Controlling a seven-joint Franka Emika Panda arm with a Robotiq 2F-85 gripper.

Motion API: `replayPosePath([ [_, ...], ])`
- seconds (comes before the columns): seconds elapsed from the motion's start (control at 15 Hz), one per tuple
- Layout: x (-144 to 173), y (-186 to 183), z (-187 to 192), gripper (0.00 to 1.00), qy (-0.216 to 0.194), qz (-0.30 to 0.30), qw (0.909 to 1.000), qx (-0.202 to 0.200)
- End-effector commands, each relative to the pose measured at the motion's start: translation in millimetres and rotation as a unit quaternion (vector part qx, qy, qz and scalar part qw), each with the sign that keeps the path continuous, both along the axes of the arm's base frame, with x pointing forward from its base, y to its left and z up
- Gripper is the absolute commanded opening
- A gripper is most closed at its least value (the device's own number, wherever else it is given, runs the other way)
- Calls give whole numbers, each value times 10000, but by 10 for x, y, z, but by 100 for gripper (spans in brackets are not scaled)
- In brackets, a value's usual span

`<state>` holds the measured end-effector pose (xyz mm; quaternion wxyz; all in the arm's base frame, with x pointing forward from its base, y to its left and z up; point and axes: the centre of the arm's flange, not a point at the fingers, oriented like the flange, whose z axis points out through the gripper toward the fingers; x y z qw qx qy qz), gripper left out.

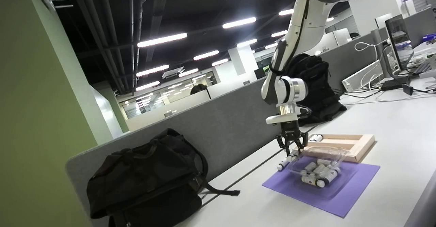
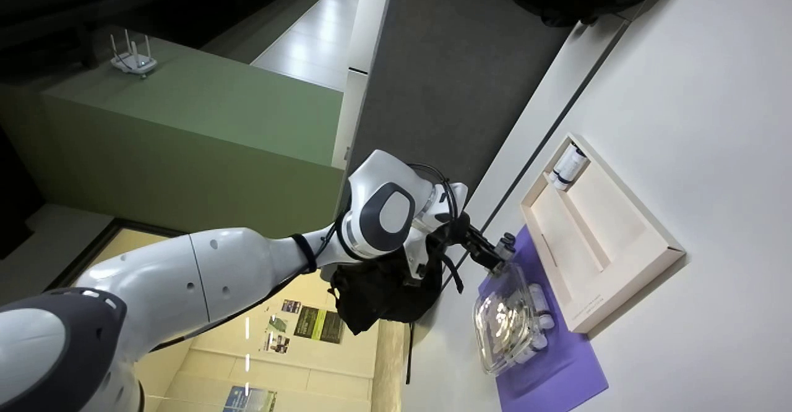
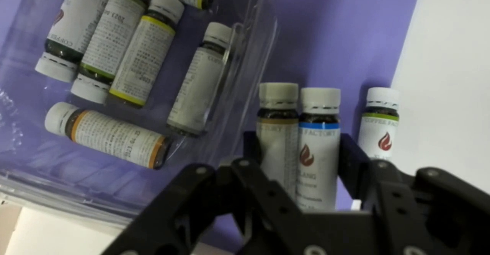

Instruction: Remove all the bottles on the tray

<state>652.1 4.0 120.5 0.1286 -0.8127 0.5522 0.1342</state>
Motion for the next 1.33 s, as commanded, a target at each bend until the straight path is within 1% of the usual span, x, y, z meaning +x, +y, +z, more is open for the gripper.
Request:
replayPosePath([
  [0.0,36,0,-78,34,-96,-47,9999,38],
  [0.07,47,-4,-107,73,-86,-84,9999,28],
  [0.13,48,-9,-126,84,-81,-104,9999,32],
  [0.27,47,-20,-131,95,-70,-124,9999,44],
  [0.4,32,-37,-82,100,-65,-121,9999,65],
  [0.6,-20,-104,61,100,-170,-128,9997,94],
  [0.73,-47,-228,177,100,-215,-193,9995,81],
  [1.0,21,-705,334,100,-479,-540,9973,-155],
  [1.27,125,-1232,342,100,-640,-960,9928,-329],
])
